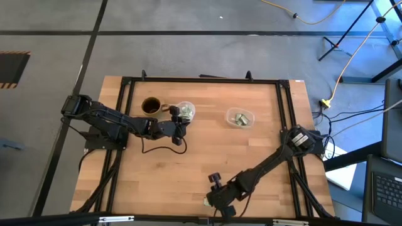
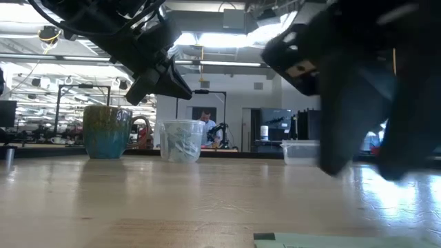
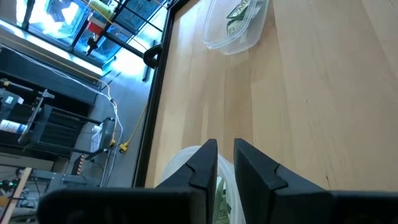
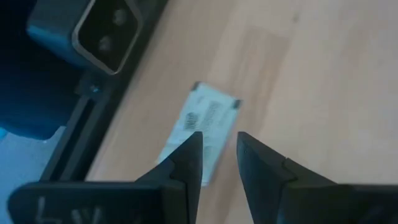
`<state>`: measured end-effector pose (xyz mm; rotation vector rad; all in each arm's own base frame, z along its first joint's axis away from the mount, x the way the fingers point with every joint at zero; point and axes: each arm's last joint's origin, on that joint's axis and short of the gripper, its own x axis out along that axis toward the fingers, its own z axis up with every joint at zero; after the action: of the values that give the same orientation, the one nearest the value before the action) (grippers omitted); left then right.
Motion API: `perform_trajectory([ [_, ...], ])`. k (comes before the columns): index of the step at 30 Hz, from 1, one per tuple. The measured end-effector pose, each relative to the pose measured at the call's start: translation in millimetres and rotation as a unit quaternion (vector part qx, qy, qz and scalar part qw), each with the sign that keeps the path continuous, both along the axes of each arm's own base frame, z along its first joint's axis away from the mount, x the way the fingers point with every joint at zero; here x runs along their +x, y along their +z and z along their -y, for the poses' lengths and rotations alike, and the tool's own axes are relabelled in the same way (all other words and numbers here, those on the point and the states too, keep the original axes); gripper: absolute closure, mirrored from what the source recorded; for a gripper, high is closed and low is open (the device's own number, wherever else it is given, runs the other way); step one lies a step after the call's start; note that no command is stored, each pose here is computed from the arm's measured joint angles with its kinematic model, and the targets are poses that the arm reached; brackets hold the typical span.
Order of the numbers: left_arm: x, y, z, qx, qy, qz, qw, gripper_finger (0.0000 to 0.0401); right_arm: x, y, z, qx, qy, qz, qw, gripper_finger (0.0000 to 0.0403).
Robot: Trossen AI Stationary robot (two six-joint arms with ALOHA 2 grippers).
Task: Pick and place items into bin
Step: Put the white stevia packet into the left transparent bin
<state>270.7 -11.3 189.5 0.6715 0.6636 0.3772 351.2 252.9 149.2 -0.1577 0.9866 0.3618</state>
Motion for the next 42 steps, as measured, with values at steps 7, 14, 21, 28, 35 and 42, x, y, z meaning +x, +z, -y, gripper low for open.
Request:
perform_trajectory([
  [7, 0, 0, 0, 0.001, 0.000, -0.002, 1.000, 0.0354, -4, -18, -9, -0.005, 0.000, -0.021, 1.000, 0.0301],
  [14, 0, 0, 0, 0.001, 0.000, -0.002, 1.000, 0.0354, -3, -35, -10, -0.011, -0.027, -0.041, 0.999, 0.0305],
  [21, 0, 0, 0, 0.000, 0.000, -0.002, 1.000, 0.0354, -4, -39, -8, -0.019, -0.034, -0.057, 0.998, 0.0362],
  [28, 0, 0, 0, 0.001, 0.000, -0.002, 1.000, 0.0354, -6, -35, -7, -0.027, -0.015, -0.054, 0.998, 0.0397],
  [35, 0, 1, -1, 0.038, 0.008, -0.013, 0.999, 0.0354, -15, 6, 15, -0.065, -0.039, -0.055, 0.996, 0.0394],
  [42, 1, 3, 0, 0.051, -0.002, -0.009, 0.999, 0.0353, -7, 60, 52, -0.069, -0.059, 0.006, 0.996, 0.0394],
])
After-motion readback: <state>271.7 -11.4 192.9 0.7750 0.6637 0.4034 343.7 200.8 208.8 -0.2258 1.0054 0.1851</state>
